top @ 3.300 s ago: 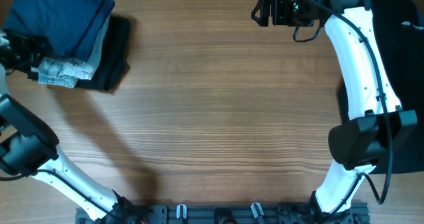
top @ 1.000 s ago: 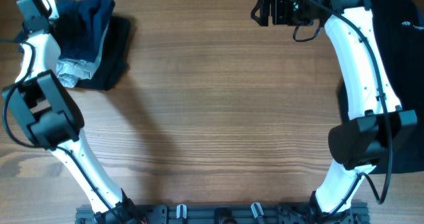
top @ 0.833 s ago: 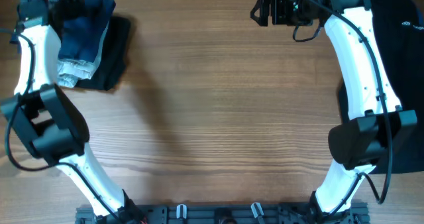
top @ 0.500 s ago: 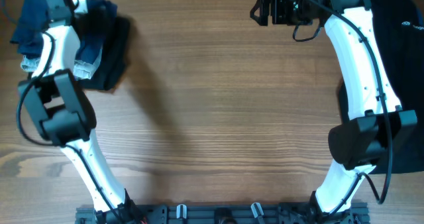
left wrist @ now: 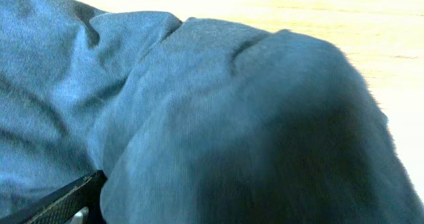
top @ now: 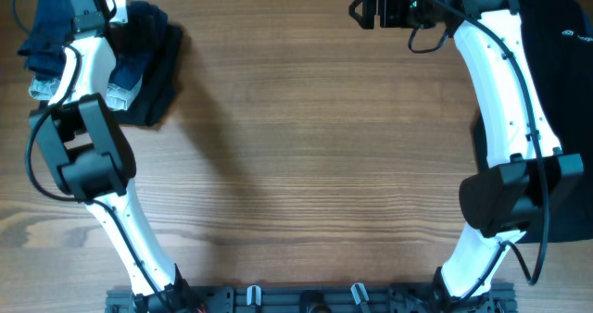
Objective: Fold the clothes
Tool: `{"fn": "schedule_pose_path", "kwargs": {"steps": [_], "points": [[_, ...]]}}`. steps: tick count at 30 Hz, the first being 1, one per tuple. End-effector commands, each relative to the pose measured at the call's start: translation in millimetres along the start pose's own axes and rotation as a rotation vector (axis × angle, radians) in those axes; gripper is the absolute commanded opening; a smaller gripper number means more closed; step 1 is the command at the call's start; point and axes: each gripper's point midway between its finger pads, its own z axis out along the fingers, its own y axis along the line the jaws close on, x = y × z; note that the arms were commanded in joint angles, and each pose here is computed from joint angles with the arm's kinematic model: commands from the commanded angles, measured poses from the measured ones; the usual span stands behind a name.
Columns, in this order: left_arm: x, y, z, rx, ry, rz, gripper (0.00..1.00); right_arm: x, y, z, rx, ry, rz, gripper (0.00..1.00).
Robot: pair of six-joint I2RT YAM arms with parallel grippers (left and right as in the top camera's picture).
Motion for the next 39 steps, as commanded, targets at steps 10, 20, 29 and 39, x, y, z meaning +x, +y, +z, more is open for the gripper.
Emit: {"fn": "schedule_pose_path", "kwargs": {"steps": [10,20,29,39], "points": [[-83,-36,-241,0.016,-0.219,0.009,1.0,-79,26,-108,0.106,-0.369,-0.301,1.0],[-22,-96,-322,0.302,-0.045,-0.05,1.0,-28,66,-316,0.265,-0.637,-0.318,1.0],[13,-106,-328,0.346,0.094,-0.057,1.0,33,74,-352,0.265,-0.583,-0.307,1.0],[7,-173,-423,0.596,-0.134,0.187,1.0,45,59,-314,0.268,-0.414,-0.274,1.0]]}}
